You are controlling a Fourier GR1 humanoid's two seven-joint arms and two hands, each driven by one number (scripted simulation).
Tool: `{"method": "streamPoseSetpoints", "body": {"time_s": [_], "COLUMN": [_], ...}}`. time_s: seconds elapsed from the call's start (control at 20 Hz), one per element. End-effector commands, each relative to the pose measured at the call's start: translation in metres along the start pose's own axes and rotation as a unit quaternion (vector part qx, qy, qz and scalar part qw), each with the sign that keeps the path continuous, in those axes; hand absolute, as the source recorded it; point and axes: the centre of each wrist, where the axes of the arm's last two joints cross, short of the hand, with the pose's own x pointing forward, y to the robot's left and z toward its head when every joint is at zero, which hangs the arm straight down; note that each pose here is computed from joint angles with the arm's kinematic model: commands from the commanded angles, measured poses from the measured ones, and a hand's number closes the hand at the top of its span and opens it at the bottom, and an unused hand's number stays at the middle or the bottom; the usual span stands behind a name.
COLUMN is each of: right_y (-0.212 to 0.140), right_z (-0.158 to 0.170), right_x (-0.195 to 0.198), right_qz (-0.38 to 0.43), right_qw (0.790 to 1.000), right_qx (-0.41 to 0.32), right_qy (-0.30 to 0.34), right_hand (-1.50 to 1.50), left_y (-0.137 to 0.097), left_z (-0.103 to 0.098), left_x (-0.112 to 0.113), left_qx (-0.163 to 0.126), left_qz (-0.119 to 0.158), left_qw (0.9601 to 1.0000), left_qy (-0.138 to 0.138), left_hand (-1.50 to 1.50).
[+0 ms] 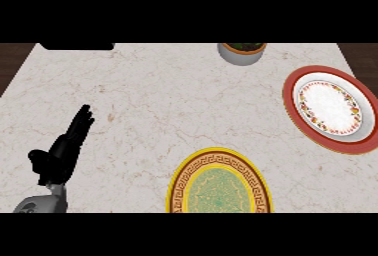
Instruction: Pick the eggplant from the plate and place it in the plate
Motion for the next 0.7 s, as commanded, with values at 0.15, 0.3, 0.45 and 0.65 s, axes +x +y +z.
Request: {"method": "streamPoseSetpoints", "body": {"time_s": [0.15,0.3,0.45,0.65], "right_y": [0.066,0.091,0.119,0.135], "right_z": [-0.033,-0.043,-0.064,-0.067], "right_x": [0.043,0.059,0.058,0.065], "right_qz": [-0.018,-0.017,-0.025,-0.116], "right_qw": [0.999,0.999,0.999,0.992], "right_qx": [0.032,0.034,0.036,-0.014], "right_qy": [-0.026,-0.014,-0.007,0.039], "right_hand": [1.5,1.5,1.5,1.5], "left_y": [0.007,-0.006,0.006,0.008], "left_z": [0.002,-0.005,0.005,-0.011], "left_x": [-0.008,-0.005,0.005,0.003], "left_qx": [0.003,0.002,-0.012,-0.013], "left_qz": [-0.001,-0.005,-0.003,-0.005], "left_qw": [1.0,1.0,0.9999,0.9999], "left_qy": [-0.003,0.005,-0.005,-0.002], "left_hand": [0.0,0.0,0.0,0.0]}}
